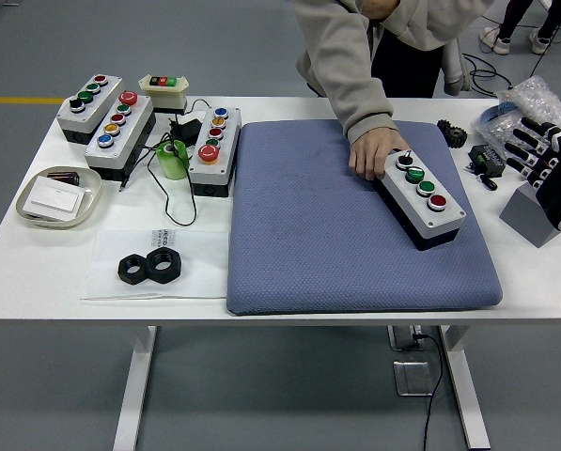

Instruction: Pick up the button,place it on the desk,press the button,press the button

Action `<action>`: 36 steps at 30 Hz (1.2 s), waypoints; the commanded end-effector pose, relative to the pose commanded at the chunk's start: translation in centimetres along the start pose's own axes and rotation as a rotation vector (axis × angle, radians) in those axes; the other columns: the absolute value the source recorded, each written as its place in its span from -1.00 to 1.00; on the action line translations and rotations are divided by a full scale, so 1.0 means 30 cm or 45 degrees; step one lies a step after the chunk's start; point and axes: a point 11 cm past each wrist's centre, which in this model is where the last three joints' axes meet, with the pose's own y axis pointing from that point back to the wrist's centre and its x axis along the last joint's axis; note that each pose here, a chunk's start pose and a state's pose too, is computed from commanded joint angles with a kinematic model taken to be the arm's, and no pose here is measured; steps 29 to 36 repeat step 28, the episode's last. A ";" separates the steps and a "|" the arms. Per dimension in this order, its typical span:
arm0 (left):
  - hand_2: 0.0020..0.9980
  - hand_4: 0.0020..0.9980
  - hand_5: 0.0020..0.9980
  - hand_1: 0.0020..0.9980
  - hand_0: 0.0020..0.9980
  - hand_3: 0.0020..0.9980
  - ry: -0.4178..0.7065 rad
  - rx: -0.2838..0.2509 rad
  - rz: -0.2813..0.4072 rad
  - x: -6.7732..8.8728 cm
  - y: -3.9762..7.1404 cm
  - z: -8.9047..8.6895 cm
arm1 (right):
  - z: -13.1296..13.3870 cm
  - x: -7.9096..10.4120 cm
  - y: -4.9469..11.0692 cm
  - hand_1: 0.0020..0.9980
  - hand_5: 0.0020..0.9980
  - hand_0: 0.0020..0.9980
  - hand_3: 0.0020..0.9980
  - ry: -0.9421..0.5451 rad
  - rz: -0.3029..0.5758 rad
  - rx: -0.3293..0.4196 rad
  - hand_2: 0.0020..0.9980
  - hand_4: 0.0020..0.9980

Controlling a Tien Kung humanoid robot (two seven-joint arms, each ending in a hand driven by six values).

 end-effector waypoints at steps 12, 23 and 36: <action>0.66 0.51 1.00 0.44 0.42 0.67 -0.009 0.008 0.002 0.003 -0.002 -0.010 | 0.006 0.002 0.003 0.67 0.66 0.87 0.69 0.004 0.003 -0.005 0.72 -0.05; 0.65 0.51 1.00 0.44 0.42 0.67 -0.004 0.003 0.002 0.004 -0.001 -0.005 | 0.001 0.001 0.002 0.67 0.65 0.87 0.69 0.001 0.002 0.000 0.73 -0.04; 0.65 0.51 1.00 0.44 0.42 0.67 -0.001 0.001 0.001 0.002 -0.001 -0.004 | -0.004 0.001 0.001 0.67 0.65 0.87 0.69 0.003 0.002 0.004 0.73 -0.04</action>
